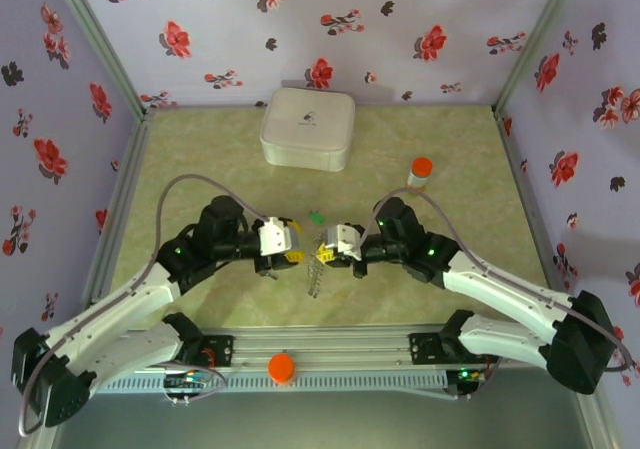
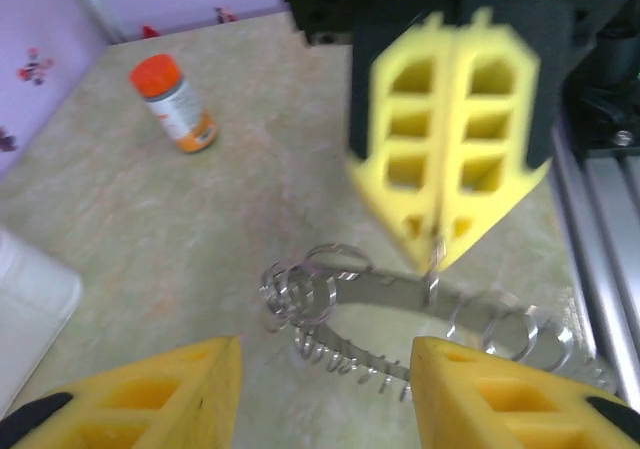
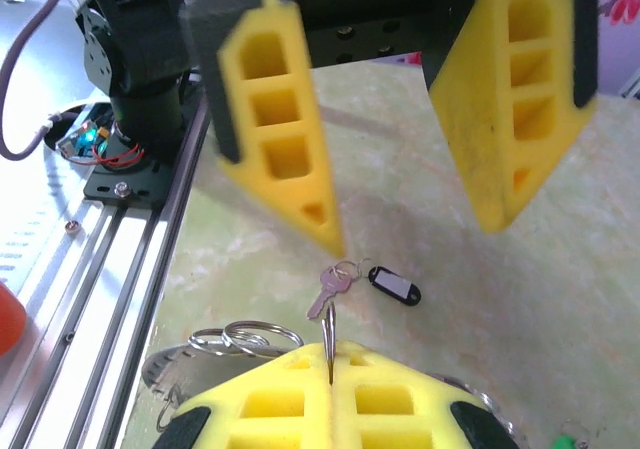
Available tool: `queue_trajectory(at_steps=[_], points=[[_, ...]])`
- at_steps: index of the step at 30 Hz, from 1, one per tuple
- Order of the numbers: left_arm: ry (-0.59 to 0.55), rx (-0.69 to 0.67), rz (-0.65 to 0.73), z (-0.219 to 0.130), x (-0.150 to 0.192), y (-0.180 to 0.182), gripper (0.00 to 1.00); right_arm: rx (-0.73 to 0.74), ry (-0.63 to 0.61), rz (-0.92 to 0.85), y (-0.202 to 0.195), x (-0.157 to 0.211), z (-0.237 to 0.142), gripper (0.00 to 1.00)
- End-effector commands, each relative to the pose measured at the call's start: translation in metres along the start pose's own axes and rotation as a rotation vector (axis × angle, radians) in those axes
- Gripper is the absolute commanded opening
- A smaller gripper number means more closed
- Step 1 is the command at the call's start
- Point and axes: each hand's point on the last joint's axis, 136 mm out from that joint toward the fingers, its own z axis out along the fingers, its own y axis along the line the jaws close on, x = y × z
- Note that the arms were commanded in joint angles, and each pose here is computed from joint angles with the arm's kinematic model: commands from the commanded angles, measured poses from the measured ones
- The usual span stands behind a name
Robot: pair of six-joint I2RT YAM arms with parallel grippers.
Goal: Put the keys on the keyring
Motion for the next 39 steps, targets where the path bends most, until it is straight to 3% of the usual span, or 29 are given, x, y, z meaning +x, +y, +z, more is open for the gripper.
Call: queue_trajectory(at_steps=[1,8,14,22,27,32,37,39], points=[[-0.100,-0.020,-0.034,-0.002,-0.008,0.004,0.45,0.001,-0.122,-0.021,-0.001,-0.023,-0.007,0.00],[-0.273,0.089,-0.153,0.006,-0.024,-0.012,0.33,0.014,-0.189,-0.017,-0.005,-0.032,-0.012,0.00],[-0.357,0.096,-0.187,0.006,-0.031,-0.014,0.30,0.010,-0.243,0.016,-0.006,-0.033,-0.014,0.00],[-0.355,0.108,-0.202,0.010,-0.028,-0.016,0.32,0.008,-0.306,0.043,-0.009,-0.042,-0.013,0.00],[-0.381,0.120,-0.206,0.008,-0.035,-0.017,0.28,0.008,-0.316,0.059,-0.011,-0.041,-0.010,0.00],[-0.394,0.139,-0.216,0.008,-0.038,-0.019,0.19,0.011,-0.311,0.063,-0.012,-0.040,-0.008,0.00],[-0.405,0.149,-0.217,0.007,-0.041,-0.019,0.00,0.004,-0.311,0.068,-0.011,-0.039,-0.006,0.00],[-0.405,0.145,-0.210,0.007,-0.041,-0.019,0.00,0.010,-0.301,0.075,-0.013,-0.037,-0.005,0.00]])
